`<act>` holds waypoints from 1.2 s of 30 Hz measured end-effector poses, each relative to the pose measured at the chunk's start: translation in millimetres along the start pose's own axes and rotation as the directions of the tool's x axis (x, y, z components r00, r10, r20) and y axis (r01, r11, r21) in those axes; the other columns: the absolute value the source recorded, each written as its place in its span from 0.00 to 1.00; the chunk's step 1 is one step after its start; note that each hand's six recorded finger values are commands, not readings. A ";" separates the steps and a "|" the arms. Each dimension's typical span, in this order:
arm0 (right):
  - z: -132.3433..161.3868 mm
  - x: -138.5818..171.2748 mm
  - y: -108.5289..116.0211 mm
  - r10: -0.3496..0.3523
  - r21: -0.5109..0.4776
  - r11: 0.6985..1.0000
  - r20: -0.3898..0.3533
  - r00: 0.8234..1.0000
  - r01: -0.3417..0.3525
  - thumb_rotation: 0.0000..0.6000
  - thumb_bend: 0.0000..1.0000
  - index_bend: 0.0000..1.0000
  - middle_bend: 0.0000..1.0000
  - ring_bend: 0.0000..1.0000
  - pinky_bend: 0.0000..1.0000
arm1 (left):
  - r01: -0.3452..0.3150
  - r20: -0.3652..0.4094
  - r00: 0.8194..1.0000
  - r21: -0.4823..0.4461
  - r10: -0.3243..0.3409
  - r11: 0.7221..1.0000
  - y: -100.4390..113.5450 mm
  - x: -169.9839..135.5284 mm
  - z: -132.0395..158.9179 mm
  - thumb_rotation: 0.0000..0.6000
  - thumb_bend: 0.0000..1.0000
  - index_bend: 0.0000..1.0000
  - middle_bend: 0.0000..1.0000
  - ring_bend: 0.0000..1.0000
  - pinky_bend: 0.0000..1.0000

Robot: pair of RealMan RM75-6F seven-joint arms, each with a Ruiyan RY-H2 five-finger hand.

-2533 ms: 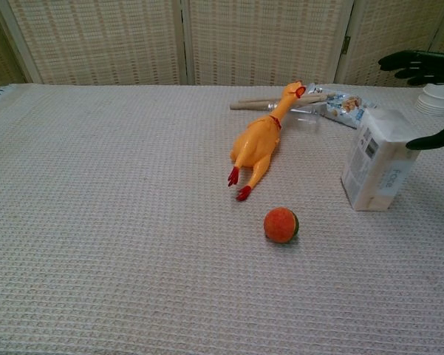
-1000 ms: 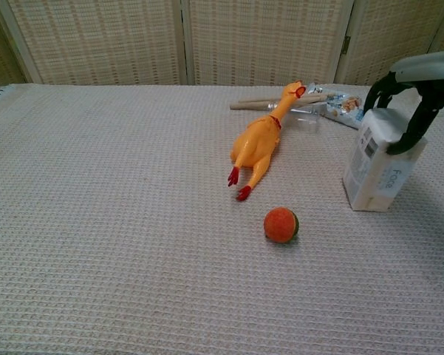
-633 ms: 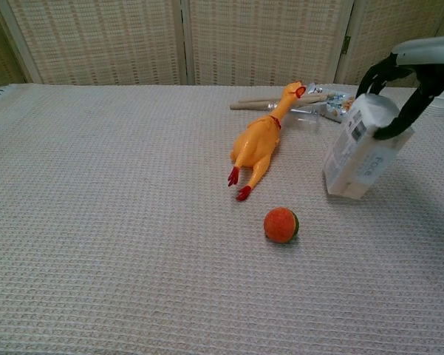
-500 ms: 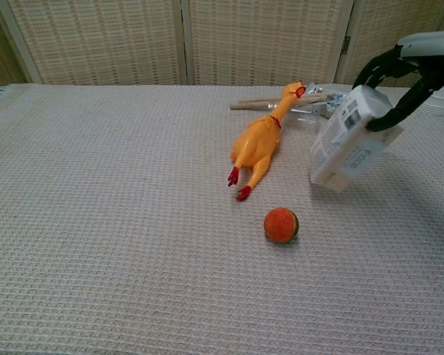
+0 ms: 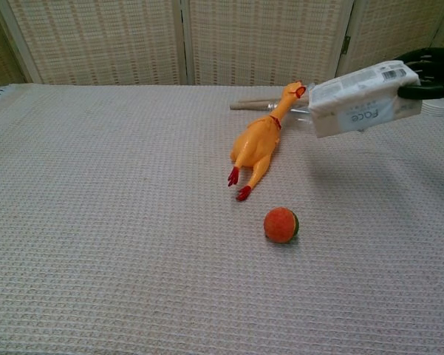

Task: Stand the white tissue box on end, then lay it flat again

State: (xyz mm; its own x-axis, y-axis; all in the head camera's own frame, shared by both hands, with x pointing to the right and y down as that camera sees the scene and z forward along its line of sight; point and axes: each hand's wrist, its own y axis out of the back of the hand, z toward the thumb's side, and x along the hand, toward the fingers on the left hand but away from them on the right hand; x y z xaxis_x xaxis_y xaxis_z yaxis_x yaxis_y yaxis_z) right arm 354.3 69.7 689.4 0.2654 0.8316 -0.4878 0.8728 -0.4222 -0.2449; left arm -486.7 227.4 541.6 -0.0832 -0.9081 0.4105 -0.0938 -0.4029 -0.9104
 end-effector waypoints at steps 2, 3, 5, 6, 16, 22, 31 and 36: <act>-15.0 1.5 3.3 0.011 -0.005 1.000 0.005 1.000 -0.011 1.00 0.48 0.43 0.41 0.14 0.00 | 0.002 -0.005 1.000 0.002 -0.002 1.000 -0.7 0.7 -1.3 1.00 0.62 0.30 0.00 0.00 0.10; -24.1 2.7 2.6 0.023 -0.005 1.000 0.009 1.000 -0.023 1.00 0.48 0.43 0.41 0.14 0.00 | 0.005 -0.008 1.000 0.003 -0.005 1.000 -1.5 1.2 -1.9 1.00 0.62 0.30 0.00 0.00 0.10; -36.0 4.7 -2.5 0.045 0.003 0.999 0.016 0.999 -0.045 1.00 0.48 0.43 0.41 0.14 0.00 | 0.011 -0.009 1.000 0.006 -0.011 1.000 -3.0 2.0 -2.4 1.00 0.62 0.30 0.00 0.00 0.10; -42.8 5.8 -7.4 0.059 0.010 0.998 0.020 0.998 -0.059 1.00 0.48 0.43 0.41 0.14 0.00 | 0.016 -0.009 1.000 0.007 -0.016 1.000 -4.3 2.3 -2.5 1.00 0.62 0.30 0.00 0.00 0.10; -66.4 5.3 -25.0 0.042 0.130 0.990 0.027 0.999 -0.045 1.00 0.48 0.43 0.41 0.14 0.00 | 0.032 -0.017 0.999 0.002 -0.032 0.999 -7.8 4.1 -5.4 1.00 0.62 0.30 0.00 0.00 0.10; -81.2 4.0 -33.3 0.009 0.215 0.976 0.065 0.998 -0.023 1.00 0.48 0.43 0.41 0.14 0.00 | 0.034 -0.018 0.999 0.001 -0.034 0.999 -8.1 4.7 -5.8 1.00 0.62 0.30 0.00 0.00 0.10; -84.0 5.3 -28.5 0.016 0.230 0.973 0.095 0.995 -0.037 1.00 0.37 0.42 0.41 0.14 0.00 | 0.022 -0.014 1.000 0.005 -0.022 1.000 -5.5 3.8 -4.2 1.00 0.62 0.30 0.00 0.00 0.10; -81.0 4.9 -24.1 0.002 0.260 0.965 0.092 0.996 -0.026 1.00 0.15 0.31 0.37 0.08 0.00 | 0.026 -0.013 1.000 0.003 -0.026 1.000 -6.2 3.6 -3.2 1.00 0.62 0.30 0.00 0.00 0.10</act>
State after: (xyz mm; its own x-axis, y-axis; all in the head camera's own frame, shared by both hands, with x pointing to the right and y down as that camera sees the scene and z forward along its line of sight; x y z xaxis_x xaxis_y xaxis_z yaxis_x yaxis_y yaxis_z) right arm 367.8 113.1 760.9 0.2284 0.7938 -0.5636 0.7292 -0.5231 -0.4411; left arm -489.7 227.1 548.9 -0.0935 -0.8959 0.4342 -0.0930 -0.4264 -0.8997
